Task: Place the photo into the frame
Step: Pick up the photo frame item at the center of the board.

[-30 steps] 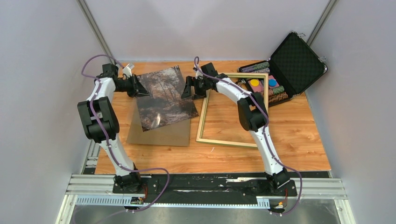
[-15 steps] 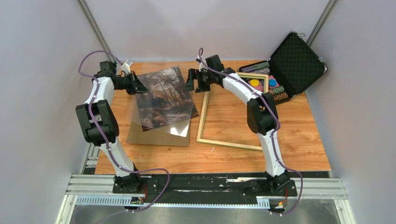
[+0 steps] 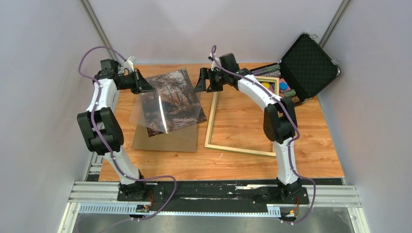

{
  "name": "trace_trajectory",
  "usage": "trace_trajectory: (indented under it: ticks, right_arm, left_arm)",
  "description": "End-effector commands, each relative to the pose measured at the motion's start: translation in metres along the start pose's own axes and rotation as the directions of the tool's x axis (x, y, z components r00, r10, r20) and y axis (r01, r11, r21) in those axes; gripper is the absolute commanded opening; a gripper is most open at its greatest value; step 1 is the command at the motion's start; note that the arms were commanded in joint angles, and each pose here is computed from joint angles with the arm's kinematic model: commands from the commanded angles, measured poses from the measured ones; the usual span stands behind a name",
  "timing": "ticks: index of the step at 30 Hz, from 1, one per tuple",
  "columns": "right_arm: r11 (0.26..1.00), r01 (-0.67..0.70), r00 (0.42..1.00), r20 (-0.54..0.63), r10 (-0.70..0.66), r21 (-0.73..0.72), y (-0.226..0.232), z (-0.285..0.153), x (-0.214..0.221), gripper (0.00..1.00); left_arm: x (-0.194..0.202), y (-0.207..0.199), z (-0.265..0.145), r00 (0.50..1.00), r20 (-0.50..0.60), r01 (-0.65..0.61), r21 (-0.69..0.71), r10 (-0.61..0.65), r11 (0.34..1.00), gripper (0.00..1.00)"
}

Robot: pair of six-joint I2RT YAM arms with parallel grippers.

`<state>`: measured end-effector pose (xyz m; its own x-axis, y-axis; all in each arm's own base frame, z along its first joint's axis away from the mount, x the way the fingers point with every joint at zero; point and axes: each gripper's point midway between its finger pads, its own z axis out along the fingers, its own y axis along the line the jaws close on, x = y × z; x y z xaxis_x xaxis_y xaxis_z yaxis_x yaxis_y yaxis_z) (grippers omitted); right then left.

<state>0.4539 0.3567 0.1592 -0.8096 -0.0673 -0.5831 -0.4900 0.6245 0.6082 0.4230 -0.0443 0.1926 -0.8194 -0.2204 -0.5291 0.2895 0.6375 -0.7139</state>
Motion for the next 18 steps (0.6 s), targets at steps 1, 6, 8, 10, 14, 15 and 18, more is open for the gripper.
trace_trajectory:
  ticks: [1,6,8,10,14,15,18]
  right_arm:
    - [0.994,0.108,0.985,0.138,-0.104,-0.023,0.032,-0.044,-0.043,0.9]
    - [0.991,0.135,0.974,0.182,-0.137,0.022,0.029,-0.066,-0.052,0.9]
    - [0.989,0.14,0.969,0.199,-0.146,0.041,0.027,-0.076,-0.056,0.9]
    - [0.988,0.142,0.964,0.217,-0.153,0.064,0.022,-0.086,-0.059,0.9]
    - [0.98,0.157,0.949,0.258,-0.184,0.121,0.013,-0.11,-0.066,0.89]
    - [0.978,0.16,0.946,0.263,-0.191,0.135,0.01,-0.115,-0.066,0.89]
    - [0.972,0.149,0.939,0.282,-0.196,0.179,-0.004,-0.131,-0.066,0.89]
  left_arm:
    - [-0.025,-0.042,-0.019,0.989,0.07,-0.133,0.053,0.129,0.99,0.0]
    - [-0.033,-0.059,-0.027,0.985,0.104,-0.144,0.067,0.137,0.987,0.0]
    - [-0.038,-0.066,-0.03,0.983,0.123,-0.147,0.081,0.136,0.986,0.0]
    - [-0.042,-0.075,-0.033,0.983,0.136,-0.14,0.106,0.126,0.984,0.0]
    - [-0.049,-0.091,-0.039,0.98,0.16,-0.143,0.138,0.121,0.98,0.0]
    - [-0.05,-0.096,-0.042,0.979,0.166,-0.145,0.143,0.121,0.979,0.0]
    - [-0.055,-0.11,-0.047,0.977,0.182,-0.14,0.174,0.108,0.975,0.0]
